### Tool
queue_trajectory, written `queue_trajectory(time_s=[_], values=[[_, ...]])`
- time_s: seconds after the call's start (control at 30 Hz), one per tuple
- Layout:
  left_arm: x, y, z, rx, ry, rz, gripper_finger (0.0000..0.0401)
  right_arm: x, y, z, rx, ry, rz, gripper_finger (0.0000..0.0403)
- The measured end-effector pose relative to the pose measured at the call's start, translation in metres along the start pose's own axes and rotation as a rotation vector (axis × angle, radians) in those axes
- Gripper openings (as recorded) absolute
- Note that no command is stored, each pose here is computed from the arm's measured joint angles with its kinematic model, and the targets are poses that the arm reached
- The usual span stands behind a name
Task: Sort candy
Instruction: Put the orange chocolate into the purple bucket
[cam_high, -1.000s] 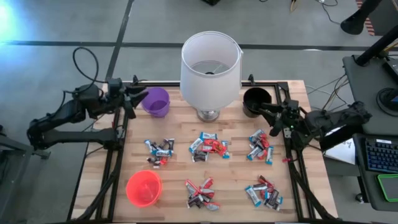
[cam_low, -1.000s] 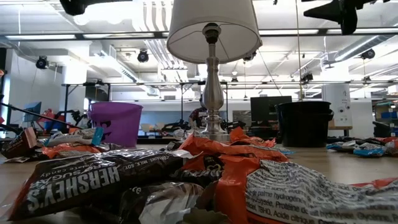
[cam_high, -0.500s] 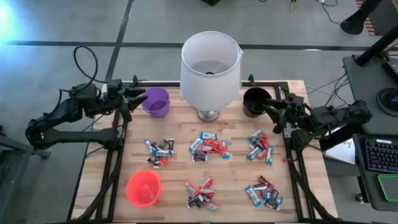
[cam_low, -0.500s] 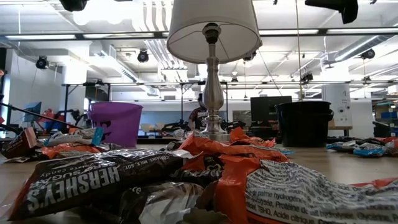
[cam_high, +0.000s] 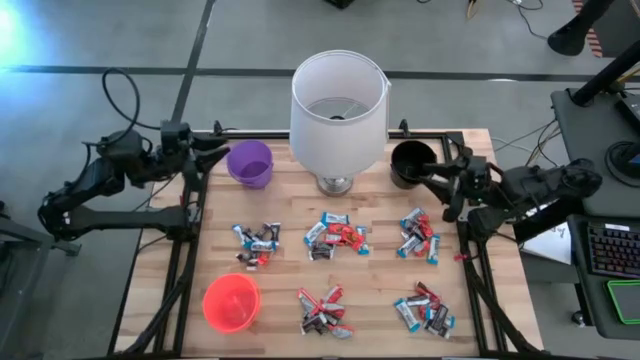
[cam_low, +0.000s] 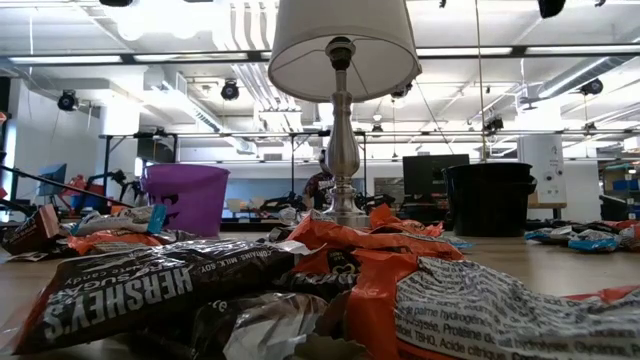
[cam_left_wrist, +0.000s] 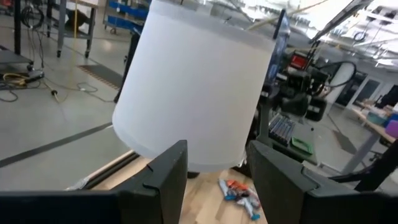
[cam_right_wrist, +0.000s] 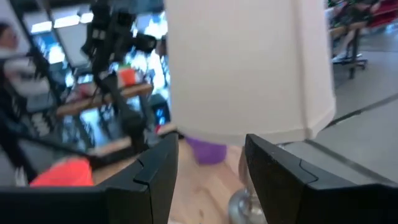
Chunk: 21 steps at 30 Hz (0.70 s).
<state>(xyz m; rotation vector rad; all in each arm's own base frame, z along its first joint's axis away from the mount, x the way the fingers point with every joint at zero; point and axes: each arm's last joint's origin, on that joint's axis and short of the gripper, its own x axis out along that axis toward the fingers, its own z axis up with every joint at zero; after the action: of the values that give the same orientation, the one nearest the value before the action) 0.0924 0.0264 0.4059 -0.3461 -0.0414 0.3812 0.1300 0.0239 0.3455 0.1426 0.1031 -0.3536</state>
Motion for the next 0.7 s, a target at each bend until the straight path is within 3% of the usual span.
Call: queue_trajectory(time_s=[0.33,0.53,0.7], values=[[0.0,0.002,-0.006,0.01,0.081,0.031,0.0154,0.015,0.02,-0.005,-0.135,0.326,0.214,0.0178],[0.003,0.004,-0.011,0.01,0.129,0.05,0.0154,0.024,0.027,-0.006,-0.187,0.422,0.202,0.0178],[0.002,0.005,-0.015,0.049,0.166,0.06,0.0154,0.039,0.034,-0.006,-0.045,0.453,0.136,0.0178]])
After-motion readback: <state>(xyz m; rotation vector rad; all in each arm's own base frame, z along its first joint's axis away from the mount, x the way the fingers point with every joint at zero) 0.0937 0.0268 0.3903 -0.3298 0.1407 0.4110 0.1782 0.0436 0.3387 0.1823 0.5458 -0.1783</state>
